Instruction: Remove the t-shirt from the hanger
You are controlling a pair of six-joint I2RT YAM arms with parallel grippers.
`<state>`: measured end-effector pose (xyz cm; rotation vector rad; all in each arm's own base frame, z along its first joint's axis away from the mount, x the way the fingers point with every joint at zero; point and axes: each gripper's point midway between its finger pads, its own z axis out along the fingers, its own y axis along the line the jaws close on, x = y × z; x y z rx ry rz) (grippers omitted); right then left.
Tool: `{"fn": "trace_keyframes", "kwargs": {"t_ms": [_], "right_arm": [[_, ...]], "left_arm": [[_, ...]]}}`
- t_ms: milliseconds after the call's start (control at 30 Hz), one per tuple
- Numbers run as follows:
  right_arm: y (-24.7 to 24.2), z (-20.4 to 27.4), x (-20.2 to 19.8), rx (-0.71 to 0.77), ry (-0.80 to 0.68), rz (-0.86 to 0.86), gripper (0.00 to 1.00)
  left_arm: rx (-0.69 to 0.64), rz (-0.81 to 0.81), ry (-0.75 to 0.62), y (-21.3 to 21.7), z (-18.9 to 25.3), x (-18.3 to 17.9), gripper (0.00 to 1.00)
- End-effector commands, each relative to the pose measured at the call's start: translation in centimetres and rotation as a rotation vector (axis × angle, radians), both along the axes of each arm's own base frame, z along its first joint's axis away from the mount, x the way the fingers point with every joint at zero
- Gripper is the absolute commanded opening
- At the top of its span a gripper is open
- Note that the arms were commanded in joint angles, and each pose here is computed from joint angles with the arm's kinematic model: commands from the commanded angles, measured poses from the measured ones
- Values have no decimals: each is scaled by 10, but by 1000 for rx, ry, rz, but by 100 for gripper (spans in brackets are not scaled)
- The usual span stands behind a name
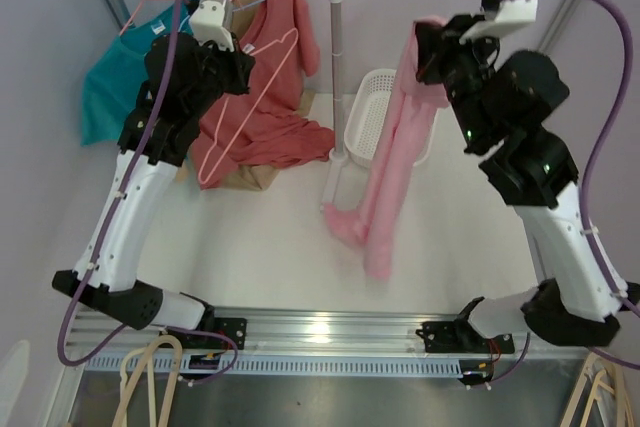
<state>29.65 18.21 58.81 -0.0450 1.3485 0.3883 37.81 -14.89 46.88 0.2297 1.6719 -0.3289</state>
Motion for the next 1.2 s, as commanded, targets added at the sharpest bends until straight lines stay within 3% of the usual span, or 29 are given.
{"fn": "trace_keyframes", "kwargs": {"t_ms": [0, 133, 367, 633, 767, 900, 1067, 1100, 1167], "right_arm": [[9, 1, 35, -94, 17, 48, 0], [7, 18, 81, -74, -9, 39, 0], [-11, 56, 117, 23, -210, 13, 0], [-41, 127, 118, 157, -489, -56, 0], [-43, 135, 127, 179, -561, -43, 0], [-35, 103, 172, 173, -487, -20, 0], [-22, 24, 234, 99, -267, -11, 0], [-16, -26, 257, 63, -140, -13, 0], [-12, -73, 275, 49, -43, -3, 0]], "left_arm": [[9, 23, -163, 4, 44, 14, 1], [13, 22, -195, -1, 46, 29, 1], [40, 55, -247, -2, 47, 52, 1], [35, 72, -270, -7, 46, 72, 1], [40, 55, -308, -13, 52, 80, 1], [76, 65, -281, -19, 39, 104, 0], [79, 53, -288, -22, 41, 122, 1], [71, 53, -306, -21, 50, 122, 1], [74, 44, -292, -22, 41, 131, 1]]}}
